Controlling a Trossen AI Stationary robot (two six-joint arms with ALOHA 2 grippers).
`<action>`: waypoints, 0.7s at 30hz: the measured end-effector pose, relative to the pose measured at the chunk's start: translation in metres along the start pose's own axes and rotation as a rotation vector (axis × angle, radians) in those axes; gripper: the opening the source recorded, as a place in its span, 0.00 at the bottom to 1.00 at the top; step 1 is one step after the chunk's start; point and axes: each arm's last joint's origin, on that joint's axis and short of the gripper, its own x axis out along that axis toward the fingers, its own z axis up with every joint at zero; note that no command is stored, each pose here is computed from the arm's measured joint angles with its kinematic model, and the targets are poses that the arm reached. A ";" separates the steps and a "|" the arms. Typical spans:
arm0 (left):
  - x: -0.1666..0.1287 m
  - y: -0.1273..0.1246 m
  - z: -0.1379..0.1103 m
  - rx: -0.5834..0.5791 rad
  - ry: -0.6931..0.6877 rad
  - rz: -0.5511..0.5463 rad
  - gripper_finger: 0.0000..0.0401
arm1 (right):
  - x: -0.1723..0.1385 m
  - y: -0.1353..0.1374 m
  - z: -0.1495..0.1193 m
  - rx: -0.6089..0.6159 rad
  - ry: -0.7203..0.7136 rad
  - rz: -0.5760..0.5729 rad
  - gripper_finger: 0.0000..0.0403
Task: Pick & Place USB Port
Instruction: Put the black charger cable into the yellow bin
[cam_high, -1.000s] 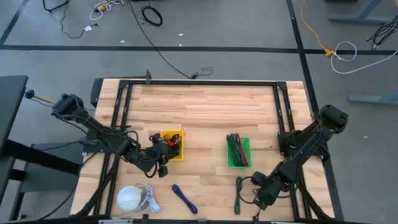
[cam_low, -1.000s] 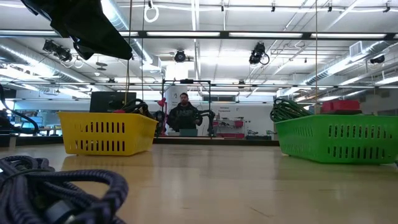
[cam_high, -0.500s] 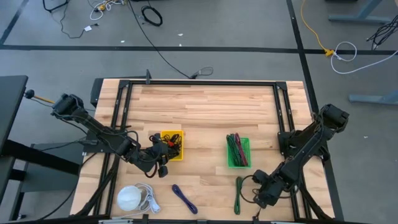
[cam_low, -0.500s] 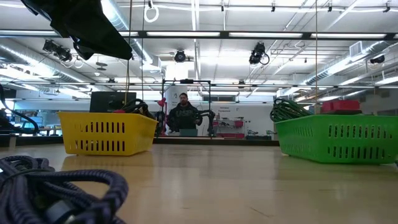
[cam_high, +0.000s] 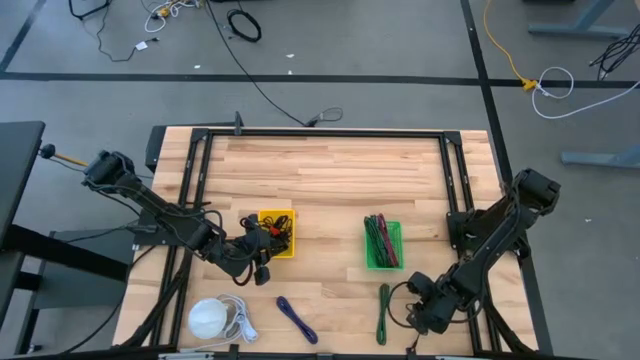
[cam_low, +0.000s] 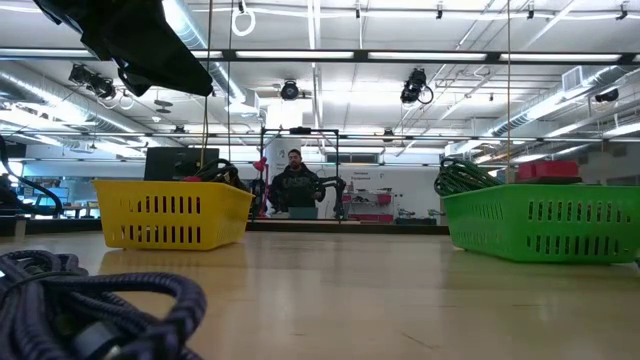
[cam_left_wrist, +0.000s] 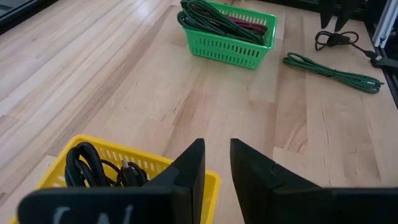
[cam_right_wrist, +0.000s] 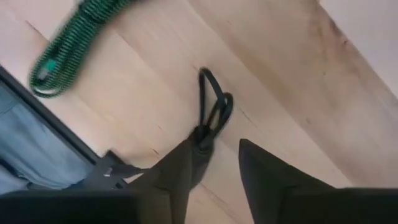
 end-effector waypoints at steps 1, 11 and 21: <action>0.000 0.000 0.000 0.000 0.000 0.000 0.20 | 0.002 0.000 -0.001 -0.001 0.003 -0.006 0.34; 0.000 0.000 0.000 0.000 0.000 0.000 0.20 | 0.019 0.002 -0.004 -0.004 -0.002 -0.025 0.44; 0.000 0.000 0.000 0.000 0.000 0.000 0.20 | 0.033 0.004 -0.004 -0.072 0.018 -0.042 0.34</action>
